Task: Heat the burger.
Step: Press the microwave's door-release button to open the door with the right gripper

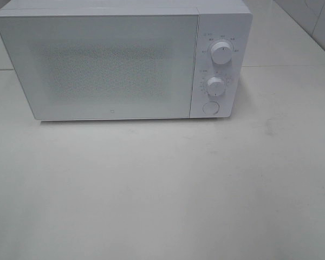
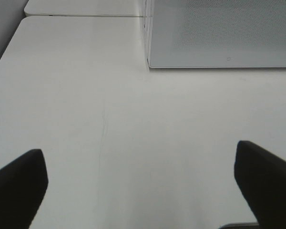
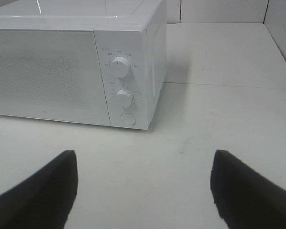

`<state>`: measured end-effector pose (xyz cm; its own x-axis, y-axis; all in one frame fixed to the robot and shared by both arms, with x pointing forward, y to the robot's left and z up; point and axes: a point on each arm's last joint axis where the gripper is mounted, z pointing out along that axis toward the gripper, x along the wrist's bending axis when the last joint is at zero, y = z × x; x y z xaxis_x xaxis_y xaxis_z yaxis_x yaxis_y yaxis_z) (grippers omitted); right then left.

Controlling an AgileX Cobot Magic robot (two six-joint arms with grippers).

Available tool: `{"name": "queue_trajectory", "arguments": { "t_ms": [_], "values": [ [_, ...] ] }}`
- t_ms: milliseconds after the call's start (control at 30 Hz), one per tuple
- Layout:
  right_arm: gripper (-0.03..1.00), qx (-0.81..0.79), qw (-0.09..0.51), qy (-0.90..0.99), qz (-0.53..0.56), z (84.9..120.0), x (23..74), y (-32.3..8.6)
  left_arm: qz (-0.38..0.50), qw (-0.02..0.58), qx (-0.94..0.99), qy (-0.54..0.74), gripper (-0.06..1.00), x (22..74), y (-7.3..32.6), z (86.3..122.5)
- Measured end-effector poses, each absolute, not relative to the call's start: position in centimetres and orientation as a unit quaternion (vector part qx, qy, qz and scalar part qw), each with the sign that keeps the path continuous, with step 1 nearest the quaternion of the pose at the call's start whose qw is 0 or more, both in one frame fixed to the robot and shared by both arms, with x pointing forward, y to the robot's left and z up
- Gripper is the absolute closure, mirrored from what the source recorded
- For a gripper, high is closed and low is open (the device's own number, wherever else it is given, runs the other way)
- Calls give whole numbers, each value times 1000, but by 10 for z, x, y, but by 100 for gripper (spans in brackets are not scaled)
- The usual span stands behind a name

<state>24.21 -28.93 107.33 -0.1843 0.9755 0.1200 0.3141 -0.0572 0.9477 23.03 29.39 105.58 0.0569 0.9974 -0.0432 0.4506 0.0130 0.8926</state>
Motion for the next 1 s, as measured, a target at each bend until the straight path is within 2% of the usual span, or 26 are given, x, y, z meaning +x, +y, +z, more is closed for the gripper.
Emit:
{"name": "queue_trajectory", "arguments": {
  "t_ms": [600, 1000],
  "values": [
    [22, 576, 316, 604, 452, 1078, 322, -282, 347, 394, 611, 593, -4, 230, 294, 1056],
    [22, 598, 300, 610, 425, 1065, 370, -278, 347, 394, 611, 593, -4, 230, 294, 1056]
  ]
}}
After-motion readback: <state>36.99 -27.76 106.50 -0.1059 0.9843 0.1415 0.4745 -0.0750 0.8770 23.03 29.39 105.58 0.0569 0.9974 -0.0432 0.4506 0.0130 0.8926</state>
